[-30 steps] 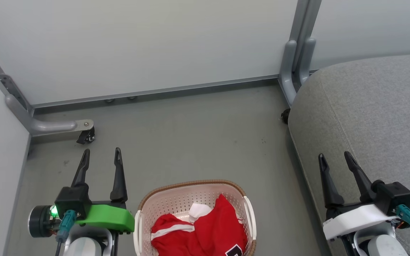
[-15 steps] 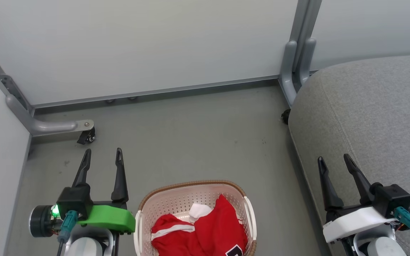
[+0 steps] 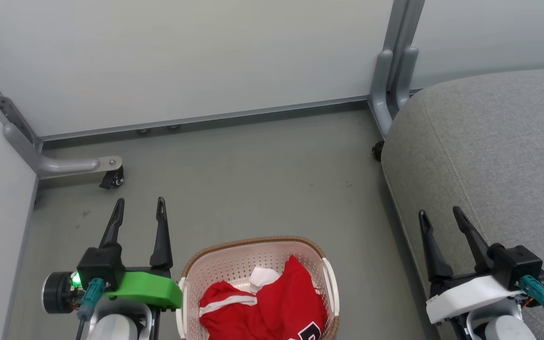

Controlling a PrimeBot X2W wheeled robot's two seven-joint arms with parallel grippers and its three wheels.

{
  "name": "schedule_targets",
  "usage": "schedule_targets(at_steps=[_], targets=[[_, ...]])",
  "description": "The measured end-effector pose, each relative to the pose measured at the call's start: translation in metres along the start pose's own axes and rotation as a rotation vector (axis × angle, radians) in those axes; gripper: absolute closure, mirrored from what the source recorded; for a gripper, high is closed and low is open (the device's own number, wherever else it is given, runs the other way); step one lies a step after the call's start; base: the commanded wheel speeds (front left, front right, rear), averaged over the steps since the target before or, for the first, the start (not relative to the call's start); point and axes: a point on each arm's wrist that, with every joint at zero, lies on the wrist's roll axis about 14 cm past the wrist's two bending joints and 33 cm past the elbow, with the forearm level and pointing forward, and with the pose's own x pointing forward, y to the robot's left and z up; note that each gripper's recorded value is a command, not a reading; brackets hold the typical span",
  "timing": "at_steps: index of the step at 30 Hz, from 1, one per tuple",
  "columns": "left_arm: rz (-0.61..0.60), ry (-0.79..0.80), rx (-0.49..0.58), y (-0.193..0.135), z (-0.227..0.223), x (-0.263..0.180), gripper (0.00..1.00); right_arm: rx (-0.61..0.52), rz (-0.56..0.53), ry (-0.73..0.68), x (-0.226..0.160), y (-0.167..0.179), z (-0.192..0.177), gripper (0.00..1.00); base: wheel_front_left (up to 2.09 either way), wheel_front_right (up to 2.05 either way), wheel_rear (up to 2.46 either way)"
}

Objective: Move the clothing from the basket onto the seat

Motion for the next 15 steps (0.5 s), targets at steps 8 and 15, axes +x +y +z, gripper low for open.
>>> schedule_targets(at_steps=[8,15], targets=[[-0.088,0.018,-0.002,-0.023,-0.007,0.017,0.0,0.001,-0.007,-0.001,0.005,-0.003,-0.001,0.0,0.0,0.0,0.0],[-0.21,0.077,0.013,-0.054,-0.029,0.037,0.0,-0.005,-0.025,-0.01,0.013,-0.011,0.0,0.0,0.0,0.0,0.0]])
